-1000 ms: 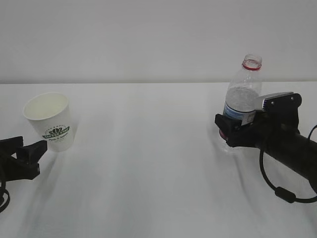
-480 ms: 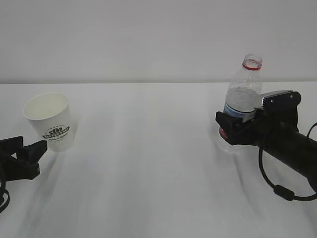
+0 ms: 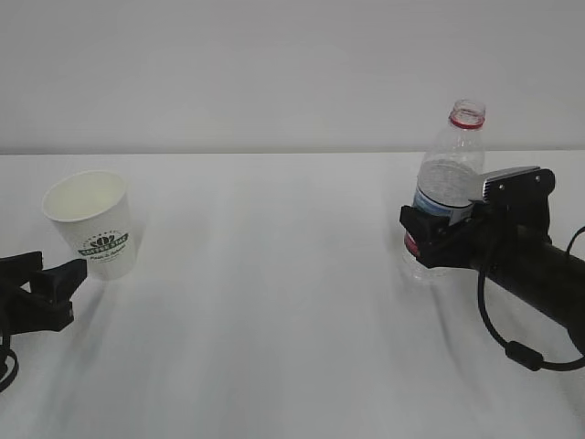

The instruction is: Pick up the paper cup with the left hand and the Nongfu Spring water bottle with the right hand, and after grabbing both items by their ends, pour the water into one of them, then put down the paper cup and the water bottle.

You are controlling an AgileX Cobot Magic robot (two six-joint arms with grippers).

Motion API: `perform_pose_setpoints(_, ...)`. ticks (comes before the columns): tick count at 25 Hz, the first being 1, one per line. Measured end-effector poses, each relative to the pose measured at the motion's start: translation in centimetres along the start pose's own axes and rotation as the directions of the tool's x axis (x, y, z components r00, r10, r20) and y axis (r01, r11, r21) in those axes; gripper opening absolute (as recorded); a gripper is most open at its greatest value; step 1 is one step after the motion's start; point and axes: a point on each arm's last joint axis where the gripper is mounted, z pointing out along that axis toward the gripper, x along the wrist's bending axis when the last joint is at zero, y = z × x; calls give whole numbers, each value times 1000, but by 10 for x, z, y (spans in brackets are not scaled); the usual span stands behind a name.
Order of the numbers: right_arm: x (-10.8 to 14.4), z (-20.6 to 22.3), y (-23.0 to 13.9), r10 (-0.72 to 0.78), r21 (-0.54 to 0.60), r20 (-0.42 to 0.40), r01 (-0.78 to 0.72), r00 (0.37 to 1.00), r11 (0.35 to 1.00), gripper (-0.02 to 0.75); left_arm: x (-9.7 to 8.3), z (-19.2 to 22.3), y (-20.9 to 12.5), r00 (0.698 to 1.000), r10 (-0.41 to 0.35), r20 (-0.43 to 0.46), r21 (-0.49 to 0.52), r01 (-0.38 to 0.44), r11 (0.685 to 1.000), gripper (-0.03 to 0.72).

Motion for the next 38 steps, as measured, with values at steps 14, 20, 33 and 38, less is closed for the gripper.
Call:
perform_pose_setpoints(14, 0, 0, 0, 1, 0, 2, -1, 1000, 1000, 524, 0, 0, 0, 1000, 0, 0, 0, 0, 1000, 442)
perform_pose_setpoints(20, 0, 0, 0, 2, 0, 4, -2, 1000, 1000, 524, 0, 0, 0, 1000, 0, 0, 0, 0, 1000, 442)
perform_pose_setpoints(33, -1, -1, 4, -3, 6, 8, 3, 1000, 1000, 521, 0, 0, 0, 1000, 0, 0, 0, 0, 1000, 442)
perform_pose_setpoints(38, 1, -7, 5, -2, 18, 10, 2, 1000, 1000, 520, 0, 0, 0, 1000, 0, 0, 0, 0, 1000, 442)
